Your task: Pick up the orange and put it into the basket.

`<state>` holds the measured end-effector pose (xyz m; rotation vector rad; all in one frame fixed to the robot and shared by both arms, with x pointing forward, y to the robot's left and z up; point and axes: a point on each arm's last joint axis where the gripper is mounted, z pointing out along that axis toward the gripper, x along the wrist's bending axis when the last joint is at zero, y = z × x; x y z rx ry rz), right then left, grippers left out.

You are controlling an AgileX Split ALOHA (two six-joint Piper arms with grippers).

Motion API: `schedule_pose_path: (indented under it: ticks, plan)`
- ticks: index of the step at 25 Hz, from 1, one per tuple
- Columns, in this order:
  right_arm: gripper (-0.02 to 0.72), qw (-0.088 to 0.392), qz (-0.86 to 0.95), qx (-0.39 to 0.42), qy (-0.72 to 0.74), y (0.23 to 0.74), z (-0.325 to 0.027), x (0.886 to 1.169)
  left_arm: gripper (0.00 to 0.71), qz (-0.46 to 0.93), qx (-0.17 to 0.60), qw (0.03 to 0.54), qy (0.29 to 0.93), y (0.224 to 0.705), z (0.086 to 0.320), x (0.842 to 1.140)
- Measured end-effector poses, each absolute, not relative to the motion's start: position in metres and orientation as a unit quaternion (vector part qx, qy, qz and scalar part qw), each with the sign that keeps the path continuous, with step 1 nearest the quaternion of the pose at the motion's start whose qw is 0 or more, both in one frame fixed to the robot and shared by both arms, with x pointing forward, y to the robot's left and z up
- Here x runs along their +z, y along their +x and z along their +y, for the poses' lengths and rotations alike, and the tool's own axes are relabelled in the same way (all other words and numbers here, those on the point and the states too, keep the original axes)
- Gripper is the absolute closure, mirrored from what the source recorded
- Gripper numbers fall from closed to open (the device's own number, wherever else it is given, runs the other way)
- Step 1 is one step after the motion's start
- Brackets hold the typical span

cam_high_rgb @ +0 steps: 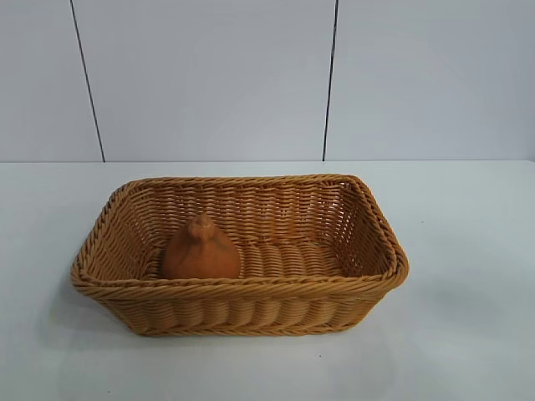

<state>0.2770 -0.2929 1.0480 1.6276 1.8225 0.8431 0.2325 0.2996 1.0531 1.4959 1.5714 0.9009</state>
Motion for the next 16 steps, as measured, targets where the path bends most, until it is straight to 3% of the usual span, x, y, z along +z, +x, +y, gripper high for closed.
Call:
schedule_pose_path:
  ticks: [7, 16]
  plan:
    - [0.042, 0.352, 0.633, 0.394, 0.566, 0.238, -0.296, 1.053, 0.017, 0.617, 0.354, 0.386, 0.587, 0.232, 0.3, 1.053]
    - [0.042, 0.357, 0.629, 0.399, 0.563, 0.235, -0.297, 1.053, 0.017, 0.617, 0.354, 0.386, 0.587, 0.232, 0.3, 1.053]
